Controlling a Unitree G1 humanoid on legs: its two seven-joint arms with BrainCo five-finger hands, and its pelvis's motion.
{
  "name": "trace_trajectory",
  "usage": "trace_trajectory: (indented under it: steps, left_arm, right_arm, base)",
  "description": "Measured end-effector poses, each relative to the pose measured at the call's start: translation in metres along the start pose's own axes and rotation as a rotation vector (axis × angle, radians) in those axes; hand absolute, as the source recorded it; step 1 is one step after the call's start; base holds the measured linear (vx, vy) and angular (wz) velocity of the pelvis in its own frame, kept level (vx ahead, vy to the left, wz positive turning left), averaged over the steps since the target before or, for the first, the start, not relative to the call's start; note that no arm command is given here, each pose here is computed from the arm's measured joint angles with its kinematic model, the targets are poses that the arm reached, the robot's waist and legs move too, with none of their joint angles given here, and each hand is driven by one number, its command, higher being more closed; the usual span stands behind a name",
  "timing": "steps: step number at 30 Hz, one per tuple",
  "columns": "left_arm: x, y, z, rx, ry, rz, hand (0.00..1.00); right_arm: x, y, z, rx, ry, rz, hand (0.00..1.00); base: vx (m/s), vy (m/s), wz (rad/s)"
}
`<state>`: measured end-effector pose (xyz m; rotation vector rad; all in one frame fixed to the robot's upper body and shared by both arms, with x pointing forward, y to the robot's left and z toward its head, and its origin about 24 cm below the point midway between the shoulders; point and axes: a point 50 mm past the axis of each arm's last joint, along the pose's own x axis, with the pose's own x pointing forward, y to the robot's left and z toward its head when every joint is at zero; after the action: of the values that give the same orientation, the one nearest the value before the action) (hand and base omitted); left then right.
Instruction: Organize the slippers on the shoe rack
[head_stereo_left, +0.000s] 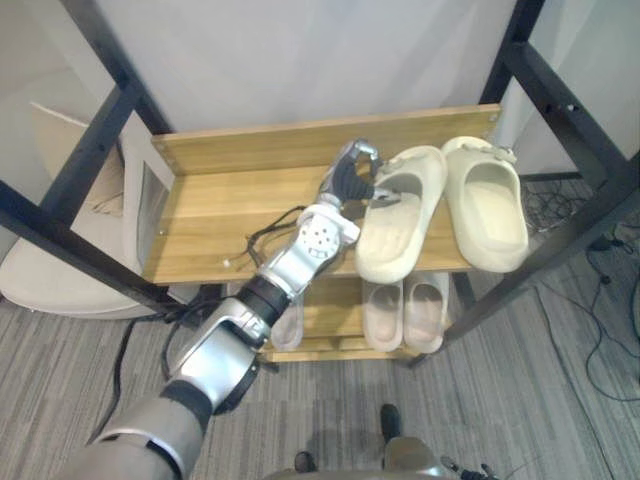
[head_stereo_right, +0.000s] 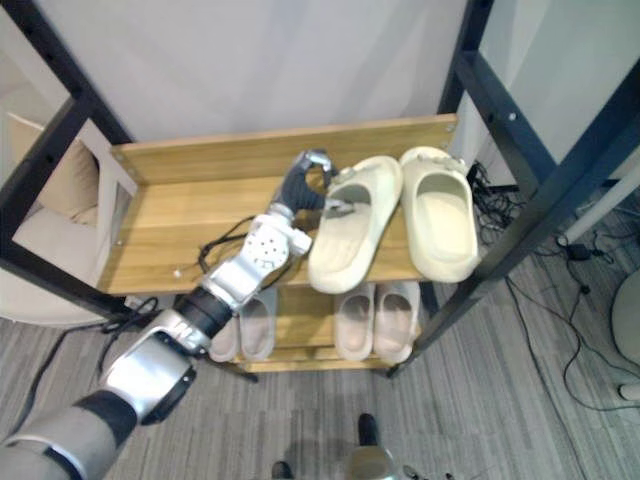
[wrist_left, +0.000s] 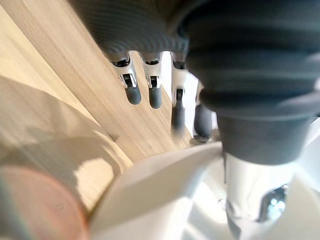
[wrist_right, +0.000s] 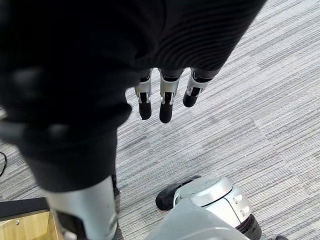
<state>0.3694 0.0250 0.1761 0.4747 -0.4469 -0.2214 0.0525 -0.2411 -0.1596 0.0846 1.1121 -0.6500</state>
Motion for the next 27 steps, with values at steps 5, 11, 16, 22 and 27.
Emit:
trace_trajectory:
  steps: [5, 11, 16, 22, 27]
  left_arm:
    - [0.001, 0.0, 0.001, -0.064, 0.013, 0.014, 0.0]
    - [-0.003, 0.004, 0.007, -0.149, -0.01, 0.037, 0.0]
    - [-0.008, 0.01, 0.012, -0.237, -0.031, 0.066, 0.0]
    - [-0.028, 0.011, 0.016, -0.427, -0.066, 0.074, 0.0]
    - [-0.054, 0.007, 0.012, -0.586, -0.067, 0.045, 0.0]
  right_arm:
    - [0.0, 0.0, 0.0, -0.004, 0.001, 0.002, 0.0]
    - [0.0, 0.001, 0.0, -0.011, 0.0, 0.006, 0.0]
    - [0.0, 0.0, 0.001, -0.022, -0.003, 0.009, 0.0]
    - [0.001, 0.0, 0.001, -0.044, -0.005, 0.018, 0.0]
    - [0.0, -0.002, -0.001, -0.063, 0.0, 0.021, 0.0]
  base:
    - [0.0, -0.002, 0.07]
    - [-0.01, -0.005, 0.02]
    - [0.0, 0.0, 0.0]
    - [-0.02, -0.011, 0.04]
    - [-0.03, -0.015, 0.12]
